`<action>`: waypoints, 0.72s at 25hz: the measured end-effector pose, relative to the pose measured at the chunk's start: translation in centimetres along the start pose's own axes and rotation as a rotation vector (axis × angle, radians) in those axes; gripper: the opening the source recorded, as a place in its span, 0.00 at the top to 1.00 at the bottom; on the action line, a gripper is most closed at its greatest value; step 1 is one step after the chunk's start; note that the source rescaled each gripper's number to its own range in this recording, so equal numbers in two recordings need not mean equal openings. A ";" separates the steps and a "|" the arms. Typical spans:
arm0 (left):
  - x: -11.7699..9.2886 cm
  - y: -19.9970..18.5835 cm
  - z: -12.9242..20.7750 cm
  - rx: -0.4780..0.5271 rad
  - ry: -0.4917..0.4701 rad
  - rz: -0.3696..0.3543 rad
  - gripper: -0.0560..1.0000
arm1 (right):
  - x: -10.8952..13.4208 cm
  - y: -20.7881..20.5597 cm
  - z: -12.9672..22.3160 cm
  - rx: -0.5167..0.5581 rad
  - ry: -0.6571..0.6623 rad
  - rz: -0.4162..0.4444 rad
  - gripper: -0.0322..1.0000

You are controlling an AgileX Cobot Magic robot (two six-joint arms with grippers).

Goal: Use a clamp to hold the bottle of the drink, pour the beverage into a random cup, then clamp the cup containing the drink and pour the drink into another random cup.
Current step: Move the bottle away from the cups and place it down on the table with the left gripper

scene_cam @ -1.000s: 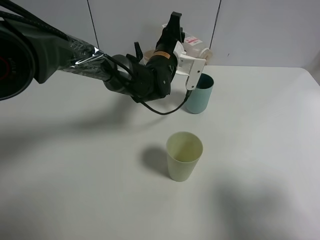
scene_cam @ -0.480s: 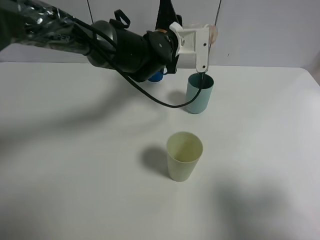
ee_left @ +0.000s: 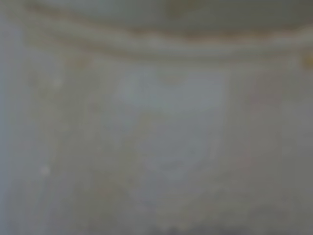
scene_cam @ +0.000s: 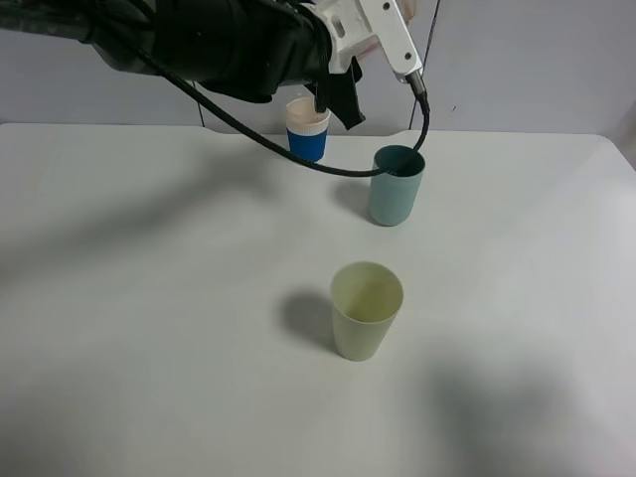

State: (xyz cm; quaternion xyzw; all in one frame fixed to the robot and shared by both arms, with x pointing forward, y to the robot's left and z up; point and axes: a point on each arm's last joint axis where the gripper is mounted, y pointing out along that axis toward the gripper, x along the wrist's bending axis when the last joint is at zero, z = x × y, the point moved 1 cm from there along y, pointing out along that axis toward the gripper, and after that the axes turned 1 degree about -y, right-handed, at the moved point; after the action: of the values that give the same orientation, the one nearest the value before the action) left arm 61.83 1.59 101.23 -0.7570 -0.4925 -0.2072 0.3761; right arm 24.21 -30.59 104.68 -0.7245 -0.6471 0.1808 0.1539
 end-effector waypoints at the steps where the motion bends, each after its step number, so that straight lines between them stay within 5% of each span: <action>1: 0.2 -0.2 0.1 0.010 -0.035 0.004 0.95 | 0.0 0.0 0.0 0.000 0.000 0.000 0.00; 7: 0.4 -1.3 0.4 0.042 -0.188 0.061 0.95 | 0.0 0.0 0.0 0.000 0.000 0.000 0.00; 18: -1.7 -5.2 2.1 -0.056 -0.436 0.322 0.95 | 0.0 0.0 0.0 0.000 0.000 0.000 0.00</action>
State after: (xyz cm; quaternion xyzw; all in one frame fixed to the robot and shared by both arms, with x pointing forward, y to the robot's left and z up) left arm 56.27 3.40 100.63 -0.8623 -0.4294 0.0095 0.2684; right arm 24.21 -30.59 104.68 -0.7245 -0.6471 0.1808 0.1539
